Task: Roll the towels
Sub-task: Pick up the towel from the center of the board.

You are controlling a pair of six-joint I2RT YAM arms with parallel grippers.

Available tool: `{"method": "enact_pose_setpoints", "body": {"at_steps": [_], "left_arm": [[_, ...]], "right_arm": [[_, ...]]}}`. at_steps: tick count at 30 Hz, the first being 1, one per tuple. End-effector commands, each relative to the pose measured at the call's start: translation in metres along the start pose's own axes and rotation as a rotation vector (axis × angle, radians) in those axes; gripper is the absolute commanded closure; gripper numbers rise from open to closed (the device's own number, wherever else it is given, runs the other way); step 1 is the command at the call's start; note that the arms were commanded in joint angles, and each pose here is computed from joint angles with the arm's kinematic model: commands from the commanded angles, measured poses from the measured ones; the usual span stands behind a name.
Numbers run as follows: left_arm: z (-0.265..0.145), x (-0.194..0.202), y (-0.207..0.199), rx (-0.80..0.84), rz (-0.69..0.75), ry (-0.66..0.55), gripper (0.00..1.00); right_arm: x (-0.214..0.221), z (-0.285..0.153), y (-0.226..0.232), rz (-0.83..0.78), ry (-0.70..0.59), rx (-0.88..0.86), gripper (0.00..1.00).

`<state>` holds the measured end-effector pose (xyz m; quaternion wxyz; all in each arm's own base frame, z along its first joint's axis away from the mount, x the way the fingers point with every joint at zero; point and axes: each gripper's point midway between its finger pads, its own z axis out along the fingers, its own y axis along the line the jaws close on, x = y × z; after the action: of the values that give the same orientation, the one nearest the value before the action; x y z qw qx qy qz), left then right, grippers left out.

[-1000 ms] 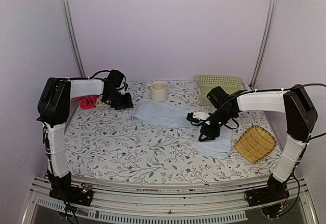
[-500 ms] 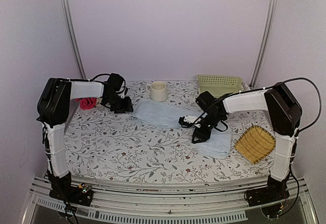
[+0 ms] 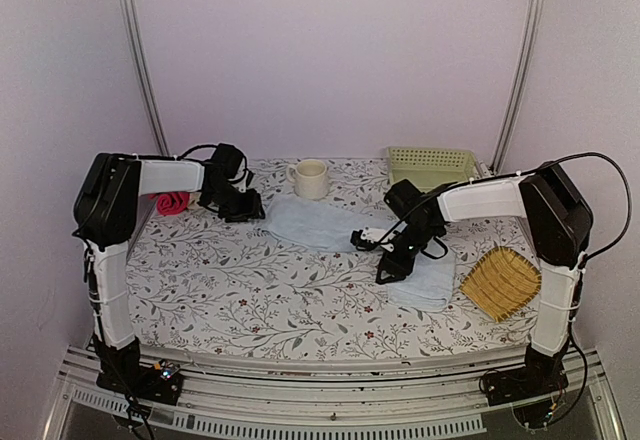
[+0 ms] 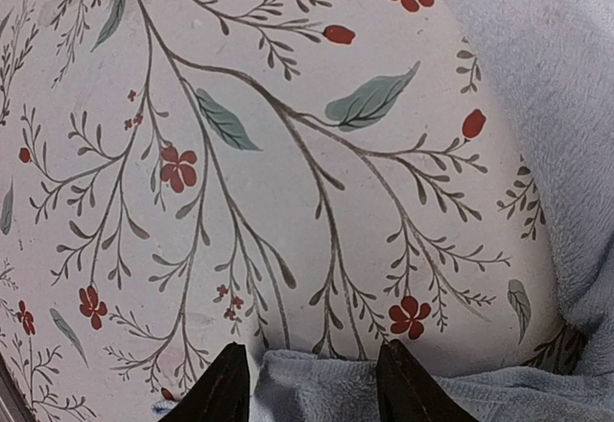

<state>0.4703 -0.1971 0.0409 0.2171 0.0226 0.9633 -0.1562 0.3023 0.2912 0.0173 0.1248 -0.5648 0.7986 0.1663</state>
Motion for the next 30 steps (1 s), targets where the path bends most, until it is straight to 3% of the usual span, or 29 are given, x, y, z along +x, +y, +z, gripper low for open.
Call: {"method": "enact_pose_setpoints", "body": {"at_steps": [1,7,10,13,16,24,30], "left_arm": [[0.011,0.000,-0.009,0.029,0.011,0.018,0.47],[0.025,0.009,-0.011,0.042,-0.003,0.061,0.51],[0.029,0.009,-0.018,0.066,0.004,0.071,0.58],[0.027,0.004,-0.025,0.087,0.014,0.055,0.74],[0.017,-0.007,-0.032,0.090,0.020,0.015,1.00],[-0.046,-0.045,-0.048,0.104,0.037,-0.154,1.00],[-0.158,-0.084,-0.062,0.088,0.062,-0.377,1.00]], "right_arm": [[0.021,0.008,0.000,0.026,0.080,0.026,0.53],[0.031,0.014,-0.001,0.037,0.108,0.036,0.62],[0.032,0.014,-0.001,0.037,0.107,0.039,0.71],[0.025,0.006,-0.001,0.028,0.080,0.048,0.87],[0.011,-0.014,-0.006,0.009,0.041,0.088,0.97],[-0.041,-0.122,-0.028,0.024,-0.220,0.153,0.98],[-0.058,-0.228,-0.056,0.040,-0.438,0.290,0.98]]}}
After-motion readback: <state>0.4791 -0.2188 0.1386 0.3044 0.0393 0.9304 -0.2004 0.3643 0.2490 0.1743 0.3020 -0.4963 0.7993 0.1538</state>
